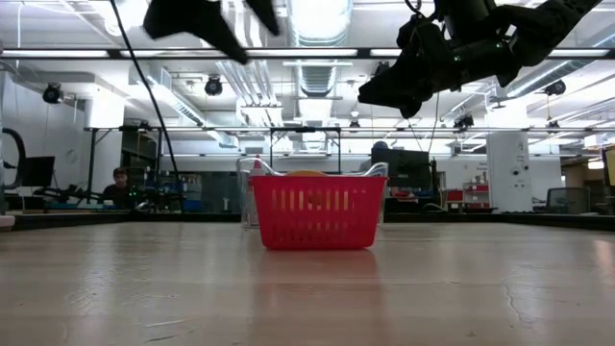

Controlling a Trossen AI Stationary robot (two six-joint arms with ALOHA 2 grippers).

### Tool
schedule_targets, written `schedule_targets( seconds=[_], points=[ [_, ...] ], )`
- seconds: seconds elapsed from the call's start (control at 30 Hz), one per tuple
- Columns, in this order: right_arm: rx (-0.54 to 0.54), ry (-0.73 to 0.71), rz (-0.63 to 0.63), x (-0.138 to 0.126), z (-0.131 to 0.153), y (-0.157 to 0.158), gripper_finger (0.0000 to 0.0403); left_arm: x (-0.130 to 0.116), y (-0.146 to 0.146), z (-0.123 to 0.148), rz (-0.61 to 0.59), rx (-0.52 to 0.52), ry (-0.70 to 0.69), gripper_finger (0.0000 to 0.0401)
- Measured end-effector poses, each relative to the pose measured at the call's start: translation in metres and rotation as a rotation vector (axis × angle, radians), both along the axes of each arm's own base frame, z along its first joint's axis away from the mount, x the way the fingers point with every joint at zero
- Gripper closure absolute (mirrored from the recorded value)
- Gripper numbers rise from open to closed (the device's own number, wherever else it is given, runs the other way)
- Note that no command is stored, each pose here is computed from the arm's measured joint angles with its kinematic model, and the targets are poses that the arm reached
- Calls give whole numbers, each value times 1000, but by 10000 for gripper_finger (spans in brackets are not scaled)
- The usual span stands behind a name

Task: Pick & Place Food Item
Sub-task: Put the pink donut into the red bin

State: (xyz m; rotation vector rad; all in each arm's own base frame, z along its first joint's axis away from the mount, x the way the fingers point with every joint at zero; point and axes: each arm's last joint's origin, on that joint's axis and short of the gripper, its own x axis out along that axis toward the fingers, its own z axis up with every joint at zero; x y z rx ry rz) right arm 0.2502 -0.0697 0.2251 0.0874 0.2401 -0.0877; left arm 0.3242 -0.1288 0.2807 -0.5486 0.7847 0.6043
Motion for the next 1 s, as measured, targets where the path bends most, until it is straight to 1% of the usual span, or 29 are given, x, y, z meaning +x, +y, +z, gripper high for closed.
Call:
schedule_targets(
  seconds=[0.17, 0.33, 0.43, 0.5, 0.7, 0.83, 1.0],
  points=[
    [0, 0, 0, 0, 0, 0, 273, -32, -31, -4, -10, 27, 97, 160],
    [0, 0, 0, 0, 0, 0, 273, -61, -54, -7, -114, 101, 210, 160],
    [0, 0, 0, 0, 0, 0, 273, -72, -69, -8, -178, 70, 238, 160],
    [0, 0, 0, 0, 0, 0, 273, -78, -76, -8, -195, 42, 246, 160],
    [0, 0, 0, 0, 0, 0, 273, -91, -91, -9, -180, 4, 226, 160],
    [0, 0, 0, 0, 0, 0, 273, -99, -102, -9, -157, -44, 196, 160],
    [0, 0, 0, 0, 0, 0, 273, -111, -120, -8, -179, -115, 142, 160]
  ],
)
